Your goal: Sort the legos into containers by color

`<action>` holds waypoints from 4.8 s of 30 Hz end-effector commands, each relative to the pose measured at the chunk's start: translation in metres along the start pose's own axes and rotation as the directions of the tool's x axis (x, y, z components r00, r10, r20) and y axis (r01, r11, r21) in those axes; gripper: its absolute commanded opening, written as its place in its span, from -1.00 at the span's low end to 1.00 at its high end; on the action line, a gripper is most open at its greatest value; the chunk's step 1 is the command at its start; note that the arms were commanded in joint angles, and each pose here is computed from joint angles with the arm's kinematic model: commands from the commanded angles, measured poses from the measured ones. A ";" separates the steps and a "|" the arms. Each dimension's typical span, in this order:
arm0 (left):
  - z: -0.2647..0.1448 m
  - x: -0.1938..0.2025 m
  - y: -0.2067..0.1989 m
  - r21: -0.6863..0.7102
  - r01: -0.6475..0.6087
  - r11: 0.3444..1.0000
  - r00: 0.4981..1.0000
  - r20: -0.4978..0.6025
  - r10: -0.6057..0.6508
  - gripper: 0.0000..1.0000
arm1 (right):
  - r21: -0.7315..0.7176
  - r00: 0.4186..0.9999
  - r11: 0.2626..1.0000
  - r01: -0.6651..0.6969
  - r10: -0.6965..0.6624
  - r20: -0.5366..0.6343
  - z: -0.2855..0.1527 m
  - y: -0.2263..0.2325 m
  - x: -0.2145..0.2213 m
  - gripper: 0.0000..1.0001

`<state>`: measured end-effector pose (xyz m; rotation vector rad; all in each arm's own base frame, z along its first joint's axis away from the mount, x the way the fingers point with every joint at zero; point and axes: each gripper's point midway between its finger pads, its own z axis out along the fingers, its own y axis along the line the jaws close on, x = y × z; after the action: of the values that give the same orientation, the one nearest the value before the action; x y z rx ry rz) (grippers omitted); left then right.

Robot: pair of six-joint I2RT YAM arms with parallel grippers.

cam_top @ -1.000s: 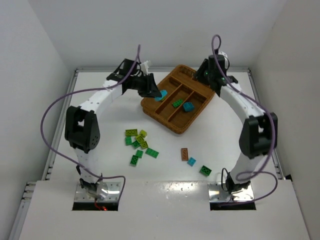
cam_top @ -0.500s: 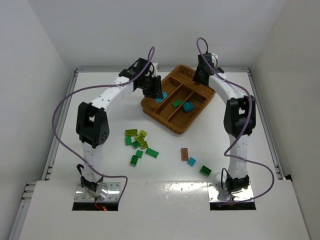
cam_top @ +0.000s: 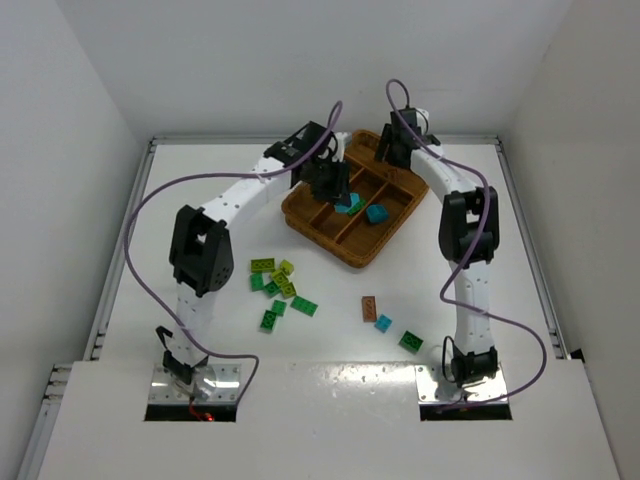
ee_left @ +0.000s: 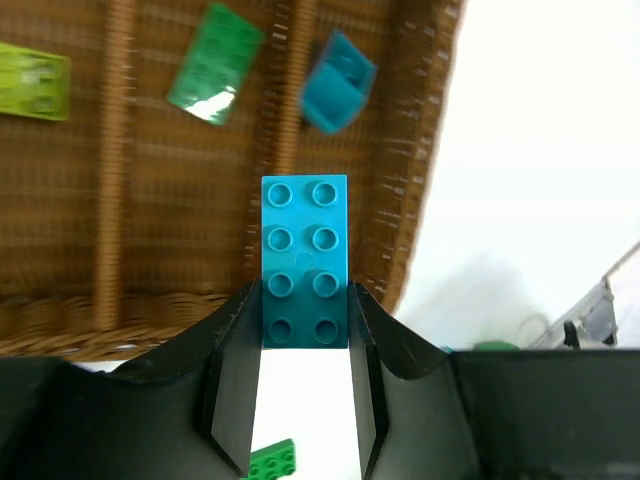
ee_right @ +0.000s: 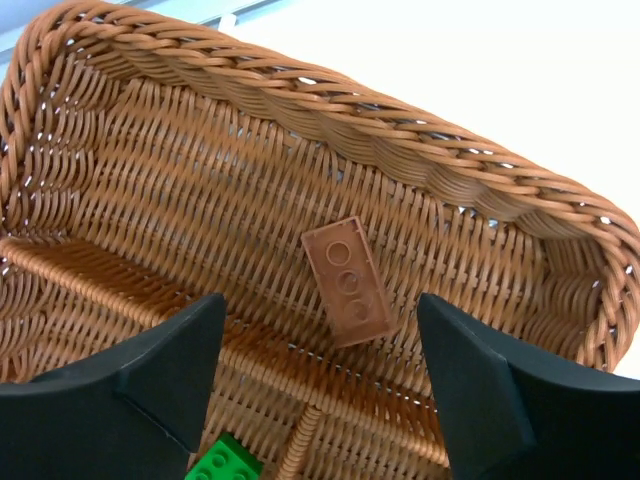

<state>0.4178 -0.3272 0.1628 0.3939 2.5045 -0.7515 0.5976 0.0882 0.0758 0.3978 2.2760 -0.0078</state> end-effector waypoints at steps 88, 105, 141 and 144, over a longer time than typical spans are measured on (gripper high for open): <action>-0.110 0.042 0.103 -0.320 0.131 0.938 0.988 0.116 -0.099 0.52 | -0.230 0.861 0.865 0.445 -0.484 -0.157 -0.263 0.003 0.203 -0.54; -0.134 0.042 0.127 -0.323 0.181 0.929 0.978 0.157 -0.136 0.52 | -0.188 0.925 0.924 0.334 -0.359 -0.121 -0.172 0.052 0.125 0.37; -0.101 0.052 0.106 -0.269 0.139 0.953 0.989 0.084 -0.121 0.54 | -0.207 0.699 0.978 0.017 -0.160 -0.697 -0.314 -0.105 0.376 0.60; -0.101 0.052 0.106 -0.269 0.139 0.953 0.989 0.084 -0.121 0.54 | -0.265 0.683 0.963 0.045 -0.224 -0.696 -0.318 -0.095 0.381 0.60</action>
<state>0.3729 -0.1680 0.1554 0.0846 2.5743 -0.4215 0.1005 0.1270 -0.0029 0.2060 3.0538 0.2915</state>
